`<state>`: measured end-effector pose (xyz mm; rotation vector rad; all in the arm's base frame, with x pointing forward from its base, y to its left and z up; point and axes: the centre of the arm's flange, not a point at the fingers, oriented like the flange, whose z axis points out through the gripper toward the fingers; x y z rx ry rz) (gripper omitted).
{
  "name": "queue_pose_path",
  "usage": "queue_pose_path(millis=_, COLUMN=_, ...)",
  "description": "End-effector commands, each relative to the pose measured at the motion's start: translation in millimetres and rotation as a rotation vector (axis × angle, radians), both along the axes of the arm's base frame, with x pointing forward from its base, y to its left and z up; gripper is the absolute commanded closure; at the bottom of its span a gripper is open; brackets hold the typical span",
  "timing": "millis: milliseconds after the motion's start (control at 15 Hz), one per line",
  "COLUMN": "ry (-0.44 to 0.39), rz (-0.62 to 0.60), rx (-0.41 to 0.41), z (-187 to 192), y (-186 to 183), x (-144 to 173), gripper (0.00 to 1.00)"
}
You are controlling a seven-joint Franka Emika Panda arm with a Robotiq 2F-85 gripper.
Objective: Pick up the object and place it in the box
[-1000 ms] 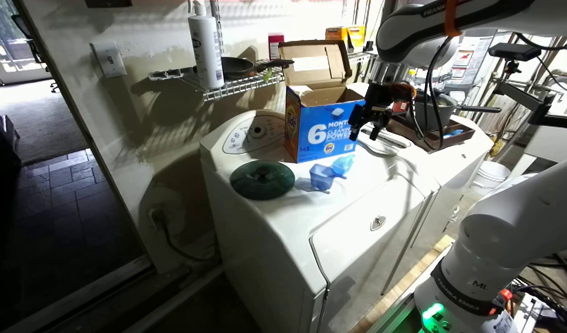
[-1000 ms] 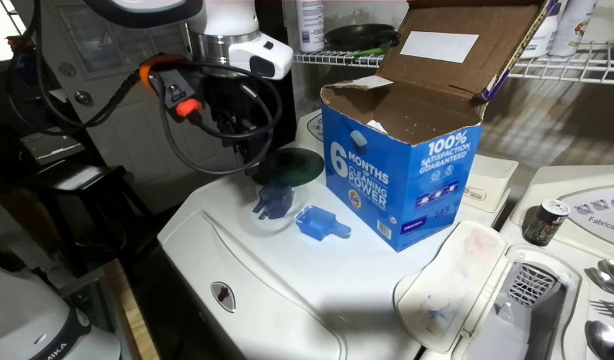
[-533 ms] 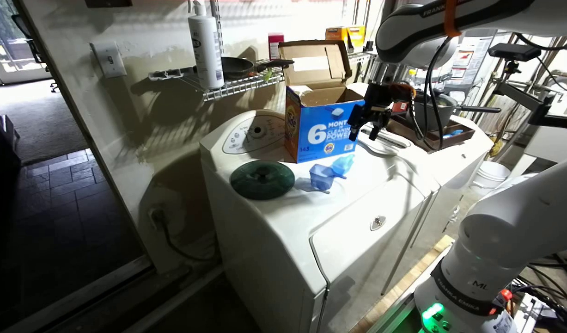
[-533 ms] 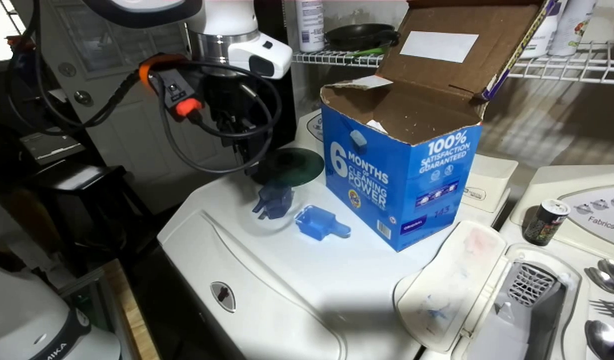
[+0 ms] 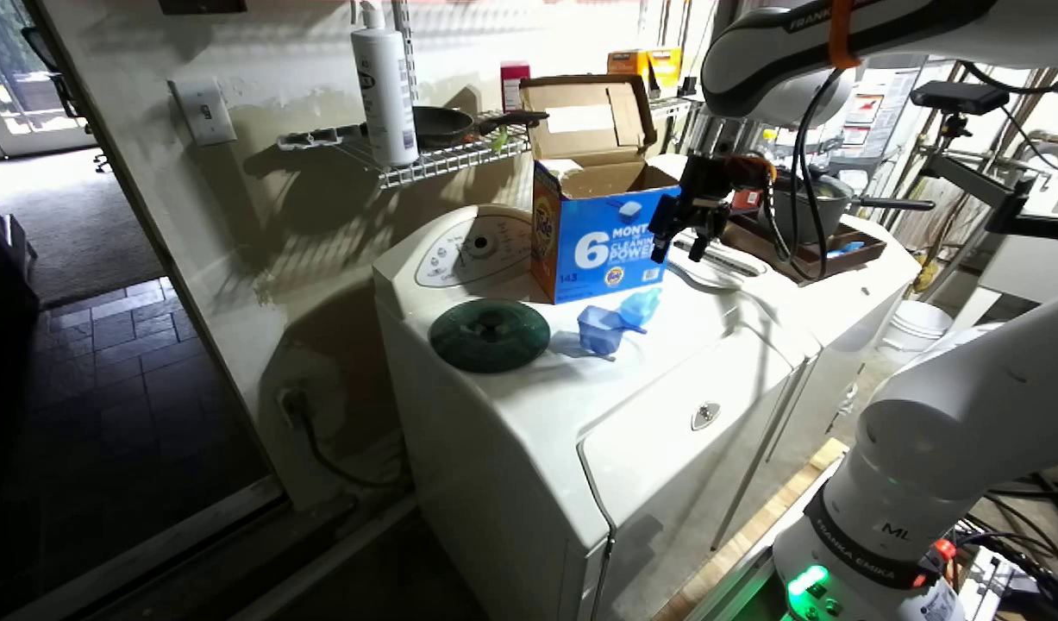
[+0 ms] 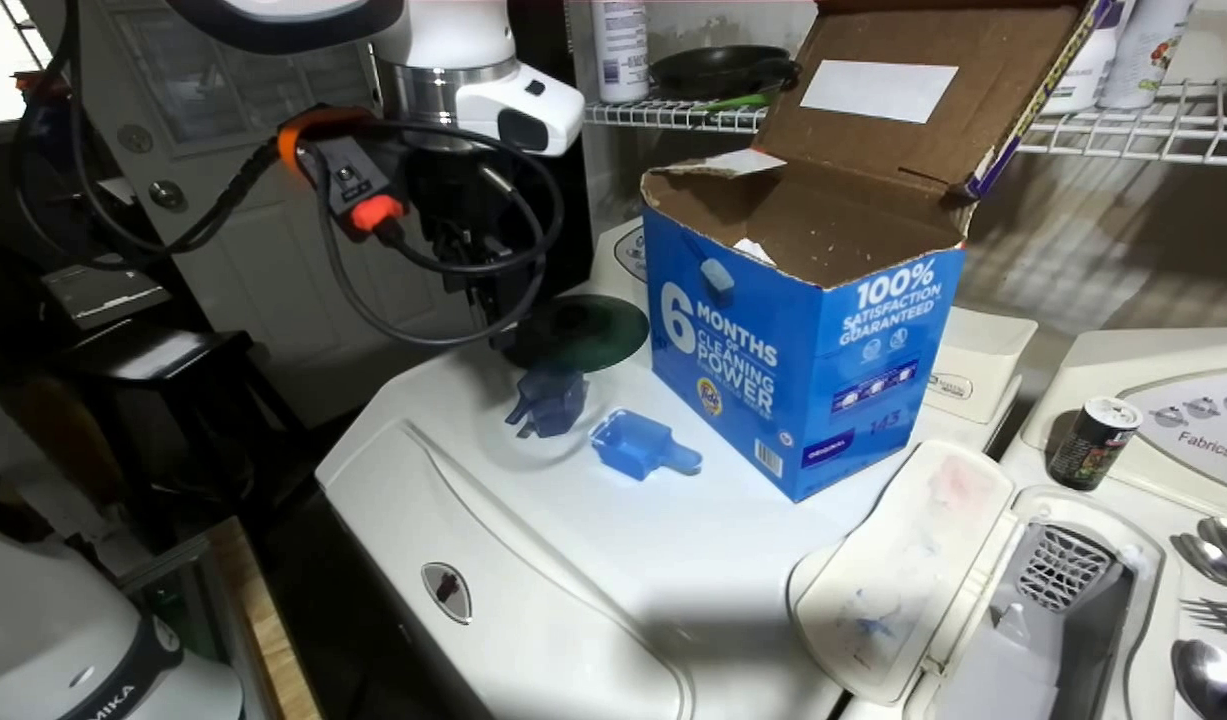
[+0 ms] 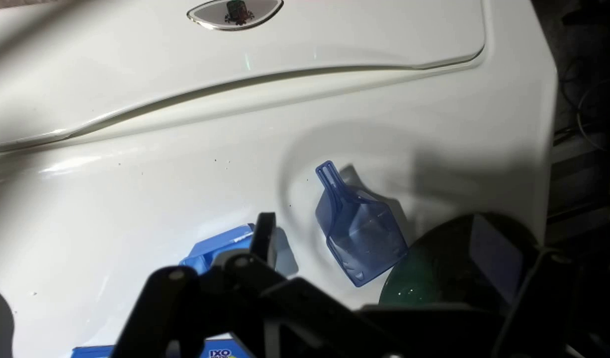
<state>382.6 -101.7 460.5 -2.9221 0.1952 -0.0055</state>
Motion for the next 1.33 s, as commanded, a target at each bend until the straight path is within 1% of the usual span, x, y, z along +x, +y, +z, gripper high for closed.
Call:
queue_pose_path(millis=0, ry=0.000, rz=0.000, rx=0.000, z=0, y=0, x=0, gripper=0.00)
queue_pose_path(millis=67, ry=0.000, rz=0.000, rx=0.000, z=0, y=0, x=0, gripper=0.00)
queue_pose_path(millis=200, ry=0.001, rz=-0.006, rx=0.018, z=4, y=-14, x=0, gripper=0.00)
queue_pose_path(millis=267, ry=-0.008, rz=0.000, rx=0.015, z=6, y=-22, x=0, gripper=0.00)
queue_pose_path(millis=400, ry=-0.027, rz=0.029, rx=0.008, z=13, y=-52, x=-2, gripper=0.00)
queue_pose_path(millis=467, ry=-0.058, rz=0.011, rx=-0.023, z=14, y=-68, x=-3, gripper=0.00)
queue_pose_path(millis=533, ry=-0.067, rz=-0.006, rx=-0.029, z=16, y=-86, x=-5, gripper=0.00)
queue_pose_path(millis=667, ry=-0.074, rz=0.024, rx=-0.006, z=19, y=-117, x=-9, gripper=0.00)
queue_pose_path(millis=733, ry=-0.085, rz=0.059, rx=0.027, z=19, y=-132, x=-9, gripper=0.00)
queue_pose_path(millis=867, ry=-0.094, rz=0.088, rx=0.063, z=17, y=-161, x=-4, gripper=0.00)
queue_pose_path(millis=933, ry=-0.112, rz=0.042, rx=0.022, z=16, y=-132, x=-25, gripper=0.00)
queue_pose_path(millis=1000, ry=-0.111, rz=0.040, rx=0.026, z=14, y=-141, x=-25, gripper=0.00)
queue_pose_path(millis=1067, ry=-0.108, rz=0.037, rx=0.026, z=13, y=-142, x=-26, gripper=0.00)
queue_pose_path(millis=1267, ry=-0.106, rz=0.049, rx=0.022, z=14, y=-135, x=-23, gripper=0.00)
